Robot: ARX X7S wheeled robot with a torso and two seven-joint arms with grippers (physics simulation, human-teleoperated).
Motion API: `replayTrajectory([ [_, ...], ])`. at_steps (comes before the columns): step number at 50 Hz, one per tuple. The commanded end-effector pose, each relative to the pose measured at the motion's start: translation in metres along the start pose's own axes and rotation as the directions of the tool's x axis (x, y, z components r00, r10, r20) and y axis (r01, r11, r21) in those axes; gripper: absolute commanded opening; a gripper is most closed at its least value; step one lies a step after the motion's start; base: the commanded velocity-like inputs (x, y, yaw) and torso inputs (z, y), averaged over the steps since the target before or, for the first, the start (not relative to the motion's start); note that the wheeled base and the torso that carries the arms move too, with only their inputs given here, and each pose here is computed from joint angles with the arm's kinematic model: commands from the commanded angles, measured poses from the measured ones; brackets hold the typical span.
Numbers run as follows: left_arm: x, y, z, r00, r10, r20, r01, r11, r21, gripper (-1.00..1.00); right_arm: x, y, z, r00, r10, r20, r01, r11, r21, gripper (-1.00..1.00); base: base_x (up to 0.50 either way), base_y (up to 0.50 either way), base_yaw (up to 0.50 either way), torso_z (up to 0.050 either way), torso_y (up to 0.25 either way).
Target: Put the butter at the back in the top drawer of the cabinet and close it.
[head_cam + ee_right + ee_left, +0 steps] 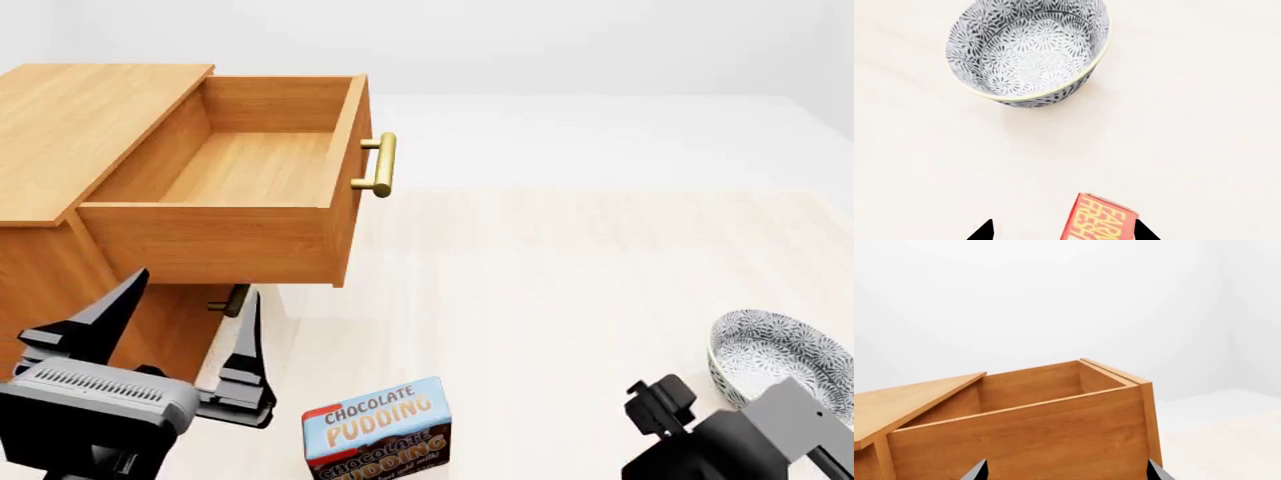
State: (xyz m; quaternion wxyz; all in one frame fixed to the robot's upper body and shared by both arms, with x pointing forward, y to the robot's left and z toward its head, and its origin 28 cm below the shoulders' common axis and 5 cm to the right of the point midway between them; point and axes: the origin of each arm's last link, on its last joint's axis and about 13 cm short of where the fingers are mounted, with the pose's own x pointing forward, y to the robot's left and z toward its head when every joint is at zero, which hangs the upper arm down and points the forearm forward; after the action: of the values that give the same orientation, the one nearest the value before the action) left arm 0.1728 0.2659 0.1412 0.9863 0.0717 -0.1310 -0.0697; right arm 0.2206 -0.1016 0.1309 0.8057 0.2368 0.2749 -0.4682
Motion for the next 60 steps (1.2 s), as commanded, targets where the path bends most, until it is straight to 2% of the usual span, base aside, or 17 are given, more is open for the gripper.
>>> replayTrajectory([
  [1,0.000,0.000,-0.001,1.000,0.003,-0.007,-0.003,1.000,0.005,1.00,0.011,0.006,0.004,1.000,-0.015,0.017,0.015,1.000,-0.003,1.00,0.00,0.00,0.00,0.000,0.000],
  [11,-0.001,0.000,-0.003,1.000,0.006,-0.014,-0.006,1.000,0.009,1.00,0.018,0.008,0.004,0.999,-0.029,0.023,0.029,1.000,-0.008,1.00,0.00,0.00,0.00,0.000,0.000],
  [33,-0.001,0.001,-0.005,1.000,0.009,-0.021,-0.009,1.000,0.010,1.00,0.030,-0.004,0.002,0.996,-0.085,0.025,0.084,0.996,0.010,1.00,0.00,0.00,0.00,0.000,0.000],
  [60,-0.003,0.001,-0.001,1.000,0.011,-0.012,-0.011,1.000,0.007,1.00,0.035,-0.011,-0.009,0.996,-0.092,-0.020,0.092,0.996,-0.008,1.00,0.00,0.00,0.00,0.000,0.000],
])
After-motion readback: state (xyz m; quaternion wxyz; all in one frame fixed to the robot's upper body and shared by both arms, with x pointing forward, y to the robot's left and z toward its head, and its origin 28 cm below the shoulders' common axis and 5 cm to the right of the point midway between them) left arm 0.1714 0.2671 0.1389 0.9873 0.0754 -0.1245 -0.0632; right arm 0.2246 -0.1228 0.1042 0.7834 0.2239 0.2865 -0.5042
